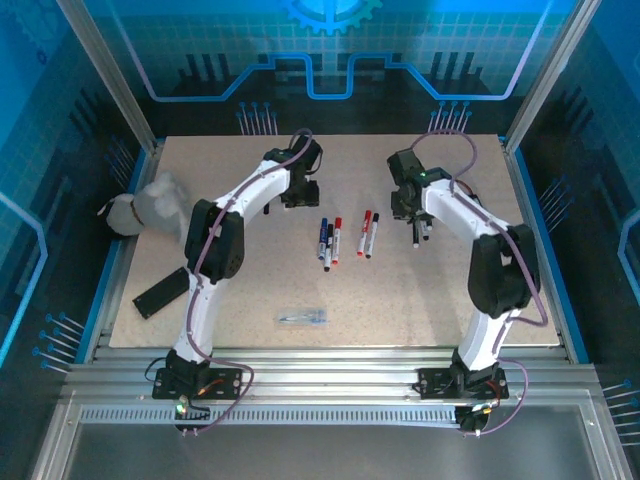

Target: Open the pen caps

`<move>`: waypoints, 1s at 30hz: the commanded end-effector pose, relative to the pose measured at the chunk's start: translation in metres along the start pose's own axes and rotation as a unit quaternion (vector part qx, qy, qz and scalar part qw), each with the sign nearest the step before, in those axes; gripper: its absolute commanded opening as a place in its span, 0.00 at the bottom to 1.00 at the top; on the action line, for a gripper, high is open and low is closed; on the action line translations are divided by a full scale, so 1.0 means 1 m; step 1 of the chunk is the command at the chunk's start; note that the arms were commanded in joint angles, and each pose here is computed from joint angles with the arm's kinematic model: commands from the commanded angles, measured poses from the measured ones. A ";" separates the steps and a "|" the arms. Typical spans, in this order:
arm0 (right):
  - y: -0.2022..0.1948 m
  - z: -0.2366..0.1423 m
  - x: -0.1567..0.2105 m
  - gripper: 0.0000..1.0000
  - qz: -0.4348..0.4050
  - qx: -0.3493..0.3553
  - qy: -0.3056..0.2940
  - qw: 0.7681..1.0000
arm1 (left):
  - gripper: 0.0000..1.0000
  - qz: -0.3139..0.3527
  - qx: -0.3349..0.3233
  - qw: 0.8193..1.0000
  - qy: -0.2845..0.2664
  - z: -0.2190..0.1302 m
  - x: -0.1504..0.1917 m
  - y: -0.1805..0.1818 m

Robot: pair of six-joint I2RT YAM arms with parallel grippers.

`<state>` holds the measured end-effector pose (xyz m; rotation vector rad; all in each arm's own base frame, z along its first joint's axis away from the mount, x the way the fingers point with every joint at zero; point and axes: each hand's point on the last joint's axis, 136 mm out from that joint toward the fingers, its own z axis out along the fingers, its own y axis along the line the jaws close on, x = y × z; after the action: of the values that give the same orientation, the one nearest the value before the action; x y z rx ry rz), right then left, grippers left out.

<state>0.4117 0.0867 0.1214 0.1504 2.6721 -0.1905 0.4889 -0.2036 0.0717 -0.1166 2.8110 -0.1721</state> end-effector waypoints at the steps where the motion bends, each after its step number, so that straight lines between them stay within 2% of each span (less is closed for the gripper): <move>1: 0.033 -0.016 0.012 0.43 0.001 -0.071 -0.005 0.997 | 0.44 0.006 0.028 1.000 -0.001 -0.013 0.009 -0.018; 5: 0.057 -0.025 0.026 0.44 0.001 -0.117 0.000 0.993 | 0.45 0.012 0.029 0.999 0.007 -0.006 0.017 -0.025; 10: 0.072 -0.023 0.034 0.44 -0.007 -0.130 0.008 0.992 | 0.46 0.019 0.031 0.999 0.011 -0.004 0.023 -0.032; 19: 0.077 -0.022 0.033 0.44 -0.010 -0.136 0.010 0.991 | 0.46 0.035 0.028 0.999 0.029 0.008 0.039 -0.042; 30: 0.077 -0.019 0.036 0.43 -0.010 -0.134 0.015 0.991 | 0.44 0.037 0.018 0.998 0.049 0.027 0.053 -0.038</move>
<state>0.3825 0.1618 0.1191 0.0316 2.6875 0.1458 0.4578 -0.2469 0.0529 0.0158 2.8567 -0.2157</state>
